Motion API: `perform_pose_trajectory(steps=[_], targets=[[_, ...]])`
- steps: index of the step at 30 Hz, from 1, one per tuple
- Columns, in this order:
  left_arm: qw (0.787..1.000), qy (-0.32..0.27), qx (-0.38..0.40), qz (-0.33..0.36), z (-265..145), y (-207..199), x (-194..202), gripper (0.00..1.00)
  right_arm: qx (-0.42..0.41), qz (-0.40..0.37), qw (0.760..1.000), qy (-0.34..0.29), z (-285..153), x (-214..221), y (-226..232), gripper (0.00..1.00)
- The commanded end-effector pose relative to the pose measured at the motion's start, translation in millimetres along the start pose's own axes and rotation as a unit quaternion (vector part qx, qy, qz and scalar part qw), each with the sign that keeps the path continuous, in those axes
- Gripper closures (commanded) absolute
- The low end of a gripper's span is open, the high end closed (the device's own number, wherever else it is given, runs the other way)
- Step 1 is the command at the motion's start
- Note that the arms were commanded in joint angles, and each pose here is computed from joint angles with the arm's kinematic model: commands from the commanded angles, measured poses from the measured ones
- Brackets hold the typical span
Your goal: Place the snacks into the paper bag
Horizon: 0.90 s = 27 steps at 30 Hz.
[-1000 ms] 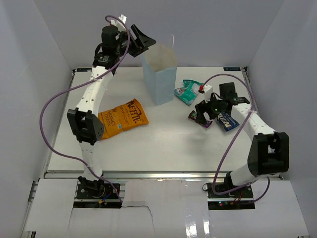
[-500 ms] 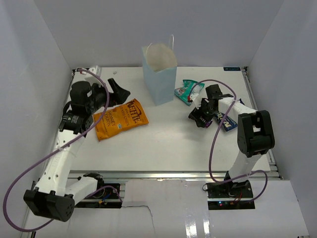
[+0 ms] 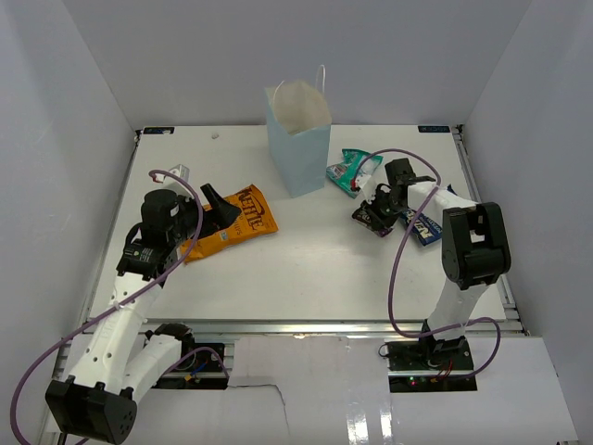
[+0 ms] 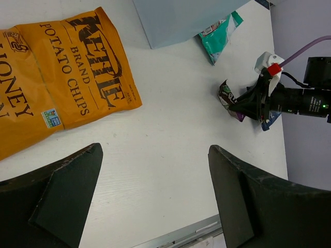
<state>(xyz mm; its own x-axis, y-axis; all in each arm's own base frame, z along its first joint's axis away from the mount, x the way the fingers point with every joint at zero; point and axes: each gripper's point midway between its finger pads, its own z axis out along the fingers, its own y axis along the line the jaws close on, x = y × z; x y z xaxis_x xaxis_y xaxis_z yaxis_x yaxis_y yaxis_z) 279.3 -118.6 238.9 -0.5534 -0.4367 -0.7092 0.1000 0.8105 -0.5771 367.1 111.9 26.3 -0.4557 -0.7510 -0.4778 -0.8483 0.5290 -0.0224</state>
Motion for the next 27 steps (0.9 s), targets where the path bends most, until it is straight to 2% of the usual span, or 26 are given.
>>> perform_pose_trajectory(steps=[1, 4, 6, 10, 13, 14, 15, 18, 19, 20, 21, 22, 23, 24, 25, 27], targets=[[1.000, -0.018, 0.007, -0.002, -2, -6, -11, 0.06, -0.016, 0.007, 1.000, -0.025, -10, -5, 11, 0.82], [1.000, -0.016, 0.006, -0.002, -1, -5, -9, 0.06, -0.023, -0.012, 0.998, -0.057, -31, -20, 19, 0.85], [1.000, -0.014, 0.004, -0.004, -1, -3, -7, 0.06, -0.061, -0.029, 0.993, -0.095, -49, -36, 36, 0.86], [1.000, -0.007, 0.002, -0.005, 1, 1, -1, 0.06, -0.083, -0.087, 0.971, -0.208, -113, -101, 53, 0.87], [1.000, 0.001, 0.005, -0.006, 4, 3, 5, 0.06, -0.049, -0.102, 0.956, -0.271, -157, -162, 41, 0.92], [1.000, 0.000, 0.009, -0.006, 5, 1, 6, 0.06, -0.046, -0.066, 0.955, -0.287, -168, -178, 39, 0.92], [1.000, 0.004, 0.010, -0.007, 5, 2, 8, 0.06, -0.025, -0.080, 0.942, -0.324, -187, -214, 32, 0.92], [1.000, 0.005, 0.012, -0.007, 5, 2, 8, 0.06, 0.006, -0.041, 0.928, -0.370, -211, -276, 24, 0.92], [1.000, 0.007, 0.012, -0.008, 6, 2, 10, 0.06, 0.039, -0.026, 0.923, -0.383, -216, -293, 11, 0.92], [1.000, 0.009, 0.014, -0.011, 5, 2, 11, 0.06, 0.037, 0.002, 0.918, -0.396, -218, -310, 15, 0.92], [1.000, 0.011, 0.017, -0.014, 5, 1, 13, 0.06, 0.044, 0.025, 0.918, -0.394, -202, -322, 5, 0.92], [1.000, 0.014, 0.016, -0.016, 5, 2, 16, 0.06, 0.086, 0.038, 0.900, -0.425, -224, -345, -10, 0.92], [1.000, 0.014, 0.020, -0.019, 4, 1, 17, 0.06, 0.086, 0.061, 0.893, -0.438, -226, -358, -10, 0.92], [0.999, 0.019, 0.022, -0.021, 3, 1, 21, 0.06, 0.103, 0.080, 0.891, -0.434, -209, -366, -24, 0.92], [0.999, 0.019, 0.024, -0.023, 2, 1, 22, 0.06, 0.122, 0.077, 0.871, -0.469, -229, -386, -29, 0.92], [0.999, 0.016, 0.025, -0.026, -2, 0, 23, 0.06, 0.144, 0.091, 0.857, -0.487, -222, -401, -36, 0.92]])
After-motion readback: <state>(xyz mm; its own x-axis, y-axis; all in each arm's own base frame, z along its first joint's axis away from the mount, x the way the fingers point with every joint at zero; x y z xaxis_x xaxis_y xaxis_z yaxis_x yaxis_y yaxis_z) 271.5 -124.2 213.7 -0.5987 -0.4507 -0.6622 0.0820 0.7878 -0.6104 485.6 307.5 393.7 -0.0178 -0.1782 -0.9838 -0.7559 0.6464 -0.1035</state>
